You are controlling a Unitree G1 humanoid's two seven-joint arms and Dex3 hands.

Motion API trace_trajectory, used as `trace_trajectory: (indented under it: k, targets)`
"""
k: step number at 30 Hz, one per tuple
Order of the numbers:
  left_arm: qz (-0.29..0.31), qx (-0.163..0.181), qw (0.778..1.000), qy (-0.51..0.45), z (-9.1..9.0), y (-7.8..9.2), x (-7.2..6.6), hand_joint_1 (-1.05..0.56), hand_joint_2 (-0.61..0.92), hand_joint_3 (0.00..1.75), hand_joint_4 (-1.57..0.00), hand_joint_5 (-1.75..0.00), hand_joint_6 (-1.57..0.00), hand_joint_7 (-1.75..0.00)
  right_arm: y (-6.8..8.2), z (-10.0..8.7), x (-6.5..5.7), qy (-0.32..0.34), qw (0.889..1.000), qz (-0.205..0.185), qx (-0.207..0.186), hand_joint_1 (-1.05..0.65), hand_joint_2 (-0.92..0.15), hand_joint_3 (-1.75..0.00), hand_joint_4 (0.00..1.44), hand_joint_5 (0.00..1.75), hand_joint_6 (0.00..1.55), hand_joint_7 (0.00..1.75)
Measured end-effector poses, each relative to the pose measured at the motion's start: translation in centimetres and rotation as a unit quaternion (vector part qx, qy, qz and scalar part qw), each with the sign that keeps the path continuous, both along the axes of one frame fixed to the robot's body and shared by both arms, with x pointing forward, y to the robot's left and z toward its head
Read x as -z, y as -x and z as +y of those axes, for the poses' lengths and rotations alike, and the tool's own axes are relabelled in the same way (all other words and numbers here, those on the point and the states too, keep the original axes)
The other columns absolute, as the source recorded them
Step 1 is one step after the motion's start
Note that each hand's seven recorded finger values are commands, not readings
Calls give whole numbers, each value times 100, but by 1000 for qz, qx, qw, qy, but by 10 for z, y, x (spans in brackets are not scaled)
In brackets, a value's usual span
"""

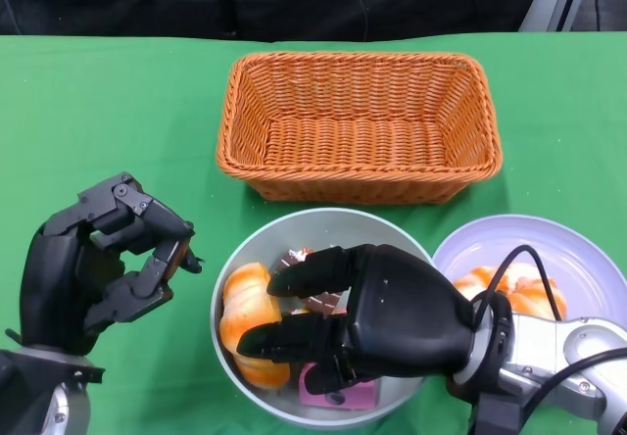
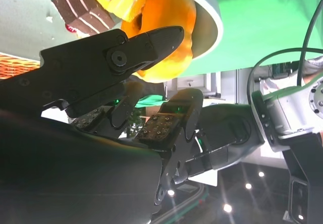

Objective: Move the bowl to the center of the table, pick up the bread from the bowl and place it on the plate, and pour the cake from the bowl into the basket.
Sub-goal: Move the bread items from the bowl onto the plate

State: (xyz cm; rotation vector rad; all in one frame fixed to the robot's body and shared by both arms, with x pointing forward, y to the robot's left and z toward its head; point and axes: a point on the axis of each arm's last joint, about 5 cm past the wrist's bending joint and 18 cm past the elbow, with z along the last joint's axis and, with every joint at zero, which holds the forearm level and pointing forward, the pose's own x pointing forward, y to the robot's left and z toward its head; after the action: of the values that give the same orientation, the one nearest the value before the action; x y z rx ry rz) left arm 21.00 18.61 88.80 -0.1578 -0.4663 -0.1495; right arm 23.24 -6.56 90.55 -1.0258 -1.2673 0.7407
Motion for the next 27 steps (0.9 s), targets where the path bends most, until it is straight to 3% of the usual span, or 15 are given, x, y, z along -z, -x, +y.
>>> trace_trajectory:
  k: [15, 27]
  targets:
    - [-5, -4, 1000, -6, 1, 0, 0, -15, 76, 64, -85, -147, -90, -115, -1, 1, 4, 17, 1000, 11, 15, -54, -87, -1, 86, 0, 75, 0]
    - [-5, -10, 1000, -13, 3, 1, 0, -14, 82, 55, -84, -147, -87, -118, -1, 8, 9, 28, 999, 25, 34, -58, -84, 0, 77, 1, 67, 0]
